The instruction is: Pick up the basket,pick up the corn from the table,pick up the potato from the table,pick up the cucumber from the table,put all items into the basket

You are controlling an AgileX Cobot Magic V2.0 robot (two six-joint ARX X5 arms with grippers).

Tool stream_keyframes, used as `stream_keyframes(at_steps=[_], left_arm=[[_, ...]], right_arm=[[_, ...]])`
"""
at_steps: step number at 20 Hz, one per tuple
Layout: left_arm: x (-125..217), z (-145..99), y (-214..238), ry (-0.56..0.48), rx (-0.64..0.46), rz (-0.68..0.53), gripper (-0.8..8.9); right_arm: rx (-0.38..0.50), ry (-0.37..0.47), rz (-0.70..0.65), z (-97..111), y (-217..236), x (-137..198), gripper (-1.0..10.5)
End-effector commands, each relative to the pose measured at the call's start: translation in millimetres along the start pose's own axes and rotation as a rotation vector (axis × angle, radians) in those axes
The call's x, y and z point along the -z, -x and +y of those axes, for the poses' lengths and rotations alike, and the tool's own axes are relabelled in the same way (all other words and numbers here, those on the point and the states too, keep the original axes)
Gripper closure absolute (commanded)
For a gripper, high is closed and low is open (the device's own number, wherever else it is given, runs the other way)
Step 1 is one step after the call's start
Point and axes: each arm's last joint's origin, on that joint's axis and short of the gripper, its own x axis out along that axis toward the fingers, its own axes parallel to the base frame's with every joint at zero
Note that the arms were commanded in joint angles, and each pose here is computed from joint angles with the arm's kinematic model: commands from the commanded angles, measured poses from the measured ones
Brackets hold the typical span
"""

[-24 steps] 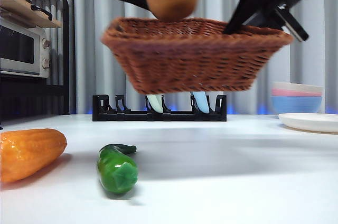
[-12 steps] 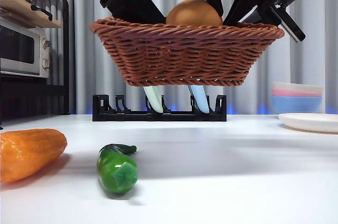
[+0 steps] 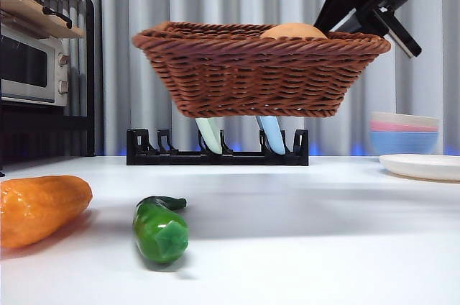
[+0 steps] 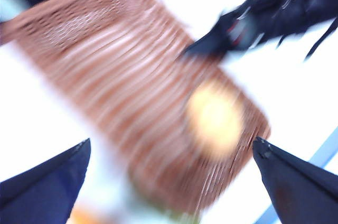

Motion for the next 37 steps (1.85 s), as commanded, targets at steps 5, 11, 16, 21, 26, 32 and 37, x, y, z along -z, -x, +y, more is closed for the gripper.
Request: stream_keyframes(at_steps=[5, 11, 16, 21, 26, 32, 37], left_arm=[[60, 20, 18, 0.111, -0.164, 0.198, 2.93], [112, 22, -43, 0.178, -0.217, 0.278, 2.93], [125, 31, -94, 0.237, -0.211, 0.318, 3.15], [122, 60, -140, 0.288, -0.195, 0.406, 3.15], [128, 87, -177, 0.347, -0.154, 0.481, 3.15], [138, 93, -199, 0.317, -0.151, 0.557, 6.69], [137, 90, -189, 0.266, -0.131, 0.568, 8.21]], right_arm=[[0.014, 0.019, -0.052, -11, 8, -11, 9.6], [0.02, 0.032, -0.058, -13, 10, -12, 9.6], [0.02, 0.039, -0.057, -13, 10, -12, 9.6], [0.02, 0.039, -0.057, -13, 10, -12, 9.6], [0.021, 0.039, -0.057, -13, 10, -12, 9.6], [0.022, 0.039, -0.057, -13, 10, -12, 9.6], [0.027, 0.039, -0.06, -14, 10, -12, 9.6]])
